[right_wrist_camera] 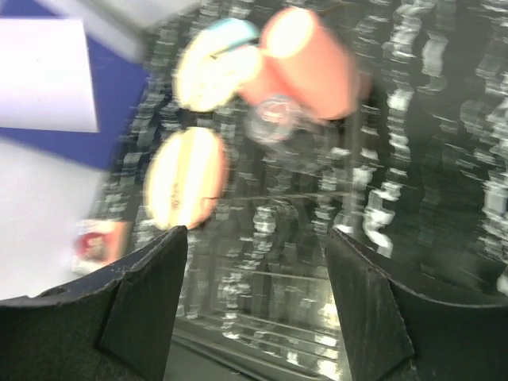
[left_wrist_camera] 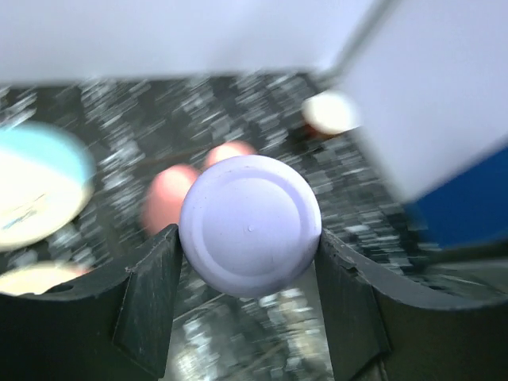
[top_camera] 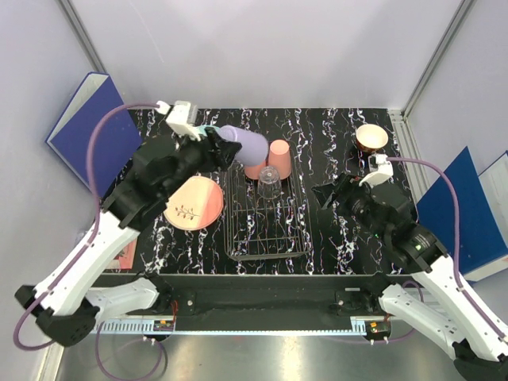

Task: Unload the mixed dishes from the dish rack
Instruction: Pick up the cup from the dish rack, then place the cup at the center of the board.

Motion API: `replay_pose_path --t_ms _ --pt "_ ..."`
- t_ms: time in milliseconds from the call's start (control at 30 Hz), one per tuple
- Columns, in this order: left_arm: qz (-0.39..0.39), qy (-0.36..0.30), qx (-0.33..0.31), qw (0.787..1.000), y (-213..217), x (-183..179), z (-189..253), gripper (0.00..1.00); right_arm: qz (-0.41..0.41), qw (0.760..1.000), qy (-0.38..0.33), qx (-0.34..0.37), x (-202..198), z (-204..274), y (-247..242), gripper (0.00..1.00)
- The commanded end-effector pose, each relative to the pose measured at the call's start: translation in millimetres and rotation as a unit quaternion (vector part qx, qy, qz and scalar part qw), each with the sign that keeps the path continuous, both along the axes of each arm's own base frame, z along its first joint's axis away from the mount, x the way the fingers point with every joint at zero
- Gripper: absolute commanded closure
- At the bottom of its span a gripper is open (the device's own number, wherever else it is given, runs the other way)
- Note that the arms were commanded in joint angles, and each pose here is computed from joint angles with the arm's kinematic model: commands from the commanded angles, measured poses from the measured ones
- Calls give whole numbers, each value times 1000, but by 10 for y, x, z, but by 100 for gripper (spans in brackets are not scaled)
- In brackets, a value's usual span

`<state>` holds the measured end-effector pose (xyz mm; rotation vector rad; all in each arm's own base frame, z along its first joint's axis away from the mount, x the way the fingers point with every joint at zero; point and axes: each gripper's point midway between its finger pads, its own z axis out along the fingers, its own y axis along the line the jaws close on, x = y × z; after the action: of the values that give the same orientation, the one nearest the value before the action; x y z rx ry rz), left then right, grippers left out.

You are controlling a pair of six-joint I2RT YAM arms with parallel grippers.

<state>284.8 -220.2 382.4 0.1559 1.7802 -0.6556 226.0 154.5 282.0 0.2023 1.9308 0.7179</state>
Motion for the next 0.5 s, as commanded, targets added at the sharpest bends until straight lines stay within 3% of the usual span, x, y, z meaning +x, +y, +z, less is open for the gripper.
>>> replay_pose_path --t_ms 0,133,200,300,467 --pt "-184 -47 -125 974 -441 -530 419 100 89 985 -86 118 -238 606 271 23" --pt "-277 -73 -214 934 -561 -832 713 100 160 956 -150 193 -559 1034 356 23" --pt "-335 -68 -262 902 -626 -1019 781 100 181 945 -165 215 -695 1173 349 23" --pt "-369 -52 -301 878 -686 -1083 749 100 207 928 -187 245 -843 1335 352 24" --pt "-375 -36 -321 869 -724 -1059 658 100 217 926 -186 248 -857 1342 384 24"
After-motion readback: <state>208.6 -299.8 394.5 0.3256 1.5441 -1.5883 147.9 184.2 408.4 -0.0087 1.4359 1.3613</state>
